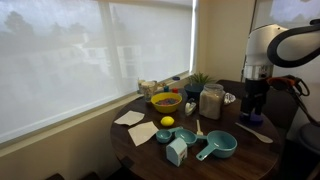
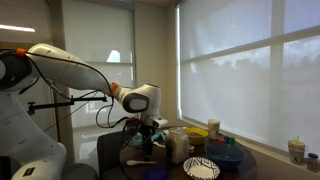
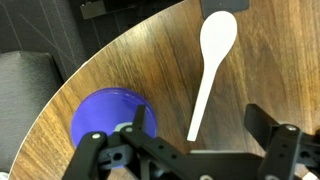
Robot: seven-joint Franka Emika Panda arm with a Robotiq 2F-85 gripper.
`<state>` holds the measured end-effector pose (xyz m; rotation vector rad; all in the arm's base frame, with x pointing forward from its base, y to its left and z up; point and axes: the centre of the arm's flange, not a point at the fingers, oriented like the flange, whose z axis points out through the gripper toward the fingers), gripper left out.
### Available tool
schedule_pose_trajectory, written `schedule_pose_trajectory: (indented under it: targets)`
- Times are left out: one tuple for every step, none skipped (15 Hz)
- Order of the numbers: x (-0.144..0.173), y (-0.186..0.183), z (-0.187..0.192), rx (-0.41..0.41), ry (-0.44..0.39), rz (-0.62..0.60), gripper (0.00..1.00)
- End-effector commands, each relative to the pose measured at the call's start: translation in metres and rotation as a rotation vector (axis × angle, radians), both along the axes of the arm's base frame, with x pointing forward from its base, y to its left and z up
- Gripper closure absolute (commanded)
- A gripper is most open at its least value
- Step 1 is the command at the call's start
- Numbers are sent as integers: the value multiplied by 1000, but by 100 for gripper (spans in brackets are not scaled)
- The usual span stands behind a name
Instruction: Put the white spoon in the clear container
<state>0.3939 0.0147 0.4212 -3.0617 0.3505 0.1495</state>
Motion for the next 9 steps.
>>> schedule_pose_trajectory:
  targets:
    - [0,0,0,0,0,-1,0]
    - [0,0,0,0,-1,-1,0]
    - [0,0,0,0,-1,-1,0]
    - [0,0,0,0,-1,-1,0]
    - [0,0,-1,-8,-2,-7,0]
    - [0,2,-4,-15,-3,-18,0]
    - [0,4,-7,-18,2,-18,0]
    - [0,5,-10,-23,8,-26,0]
    - [0,6,-12,-19,7,-32,0]
